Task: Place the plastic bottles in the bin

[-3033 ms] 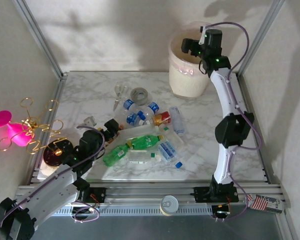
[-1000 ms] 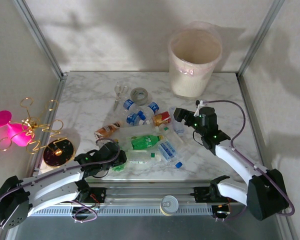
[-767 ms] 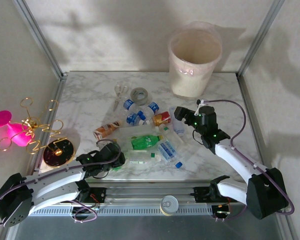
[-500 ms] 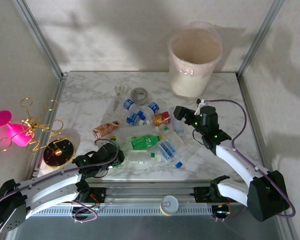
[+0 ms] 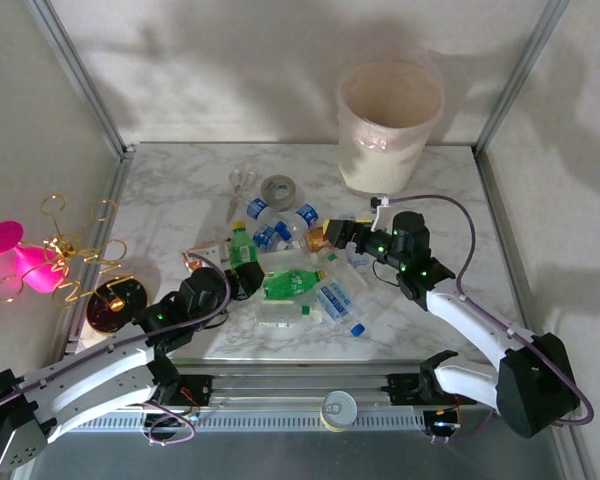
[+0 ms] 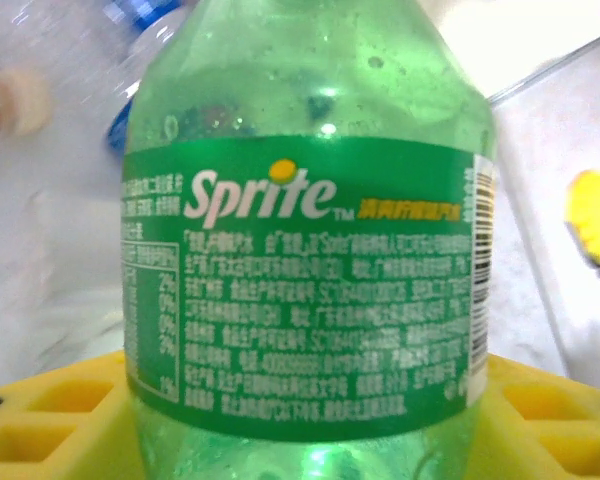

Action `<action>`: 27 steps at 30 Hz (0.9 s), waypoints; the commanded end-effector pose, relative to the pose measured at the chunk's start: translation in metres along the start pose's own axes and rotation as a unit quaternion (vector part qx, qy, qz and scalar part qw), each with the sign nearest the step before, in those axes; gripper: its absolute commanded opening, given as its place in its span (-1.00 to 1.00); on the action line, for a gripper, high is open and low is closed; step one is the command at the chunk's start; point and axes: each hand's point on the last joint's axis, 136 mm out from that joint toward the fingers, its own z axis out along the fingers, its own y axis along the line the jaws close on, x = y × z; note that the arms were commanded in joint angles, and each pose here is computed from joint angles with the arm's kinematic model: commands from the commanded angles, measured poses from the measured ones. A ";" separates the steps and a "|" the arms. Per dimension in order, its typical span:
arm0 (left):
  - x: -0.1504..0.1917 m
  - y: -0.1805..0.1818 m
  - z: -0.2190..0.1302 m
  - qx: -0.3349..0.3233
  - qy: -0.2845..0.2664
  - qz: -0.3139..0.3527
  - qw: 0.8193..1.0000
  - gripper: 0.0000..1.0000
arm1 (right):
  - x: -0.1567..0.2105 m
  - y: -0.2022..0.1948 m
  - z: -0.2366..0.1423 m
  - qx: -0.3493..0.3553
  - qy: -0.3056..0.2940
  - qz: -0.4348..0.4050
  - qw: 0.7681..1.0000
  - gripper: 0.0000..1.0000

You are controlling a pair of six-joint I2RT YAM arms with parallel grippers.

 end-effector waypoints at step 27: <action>0.014 -0.117 0.042 0.149 -0.004 0.144 0.978 -0.15 | 0.039 0.089 0.046 -0.156 0.092 -0.017 0.983 0.61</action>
